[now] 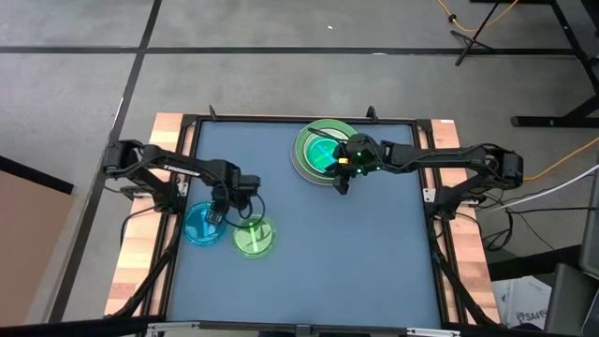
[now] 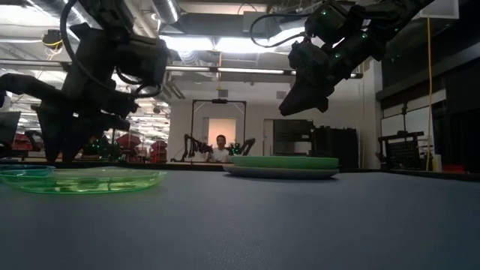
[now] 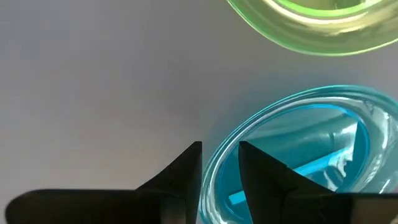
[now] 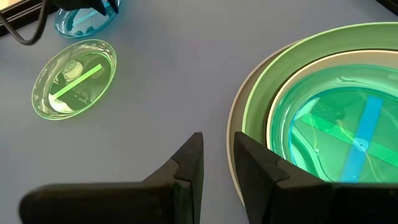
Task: Stack plastic plates
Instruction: Stack the small blue plate on the small blue plate
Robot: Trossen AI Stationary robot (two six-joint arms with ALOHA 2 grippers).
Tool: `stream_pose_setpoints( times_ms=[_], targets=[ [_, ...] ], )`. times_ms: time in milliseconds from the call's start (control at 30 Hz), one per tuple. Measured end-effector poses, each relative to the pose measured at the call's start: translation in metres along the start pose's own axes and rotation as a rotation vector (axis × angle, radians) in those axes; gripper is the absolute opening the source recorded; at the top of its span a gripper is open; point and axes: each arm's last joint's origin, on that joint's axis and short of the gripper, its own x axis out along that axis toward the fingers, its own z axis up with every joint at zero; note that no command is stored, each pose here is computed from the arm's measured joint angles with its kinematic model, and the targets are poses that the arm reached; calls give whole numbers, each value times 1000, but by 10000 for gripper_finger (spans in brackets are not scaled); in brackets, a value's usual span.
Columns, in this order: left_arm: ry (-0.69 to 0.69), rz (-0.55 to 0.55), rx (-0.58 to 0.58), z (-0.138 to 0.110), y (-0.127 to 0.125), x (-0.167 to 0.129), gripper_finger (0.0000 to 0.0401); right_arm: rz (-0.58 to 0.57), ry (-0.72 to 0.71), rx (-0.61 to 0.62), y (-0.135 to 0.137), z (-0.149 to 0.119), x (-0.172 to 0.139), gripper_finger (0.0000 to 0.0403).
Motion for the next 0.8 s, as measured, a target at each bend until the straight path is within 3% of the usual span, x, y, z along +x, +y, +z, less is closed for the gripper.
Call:
stream_pose_setpoints(
  times_ms=[367,800],
  targets=[
    [87,-55,67,7,3,19,98,0,0,0,0,0,0,79],
    [122,-69,42,10,5,25,98,0,0,0,0,0,0,79]
  ],
)
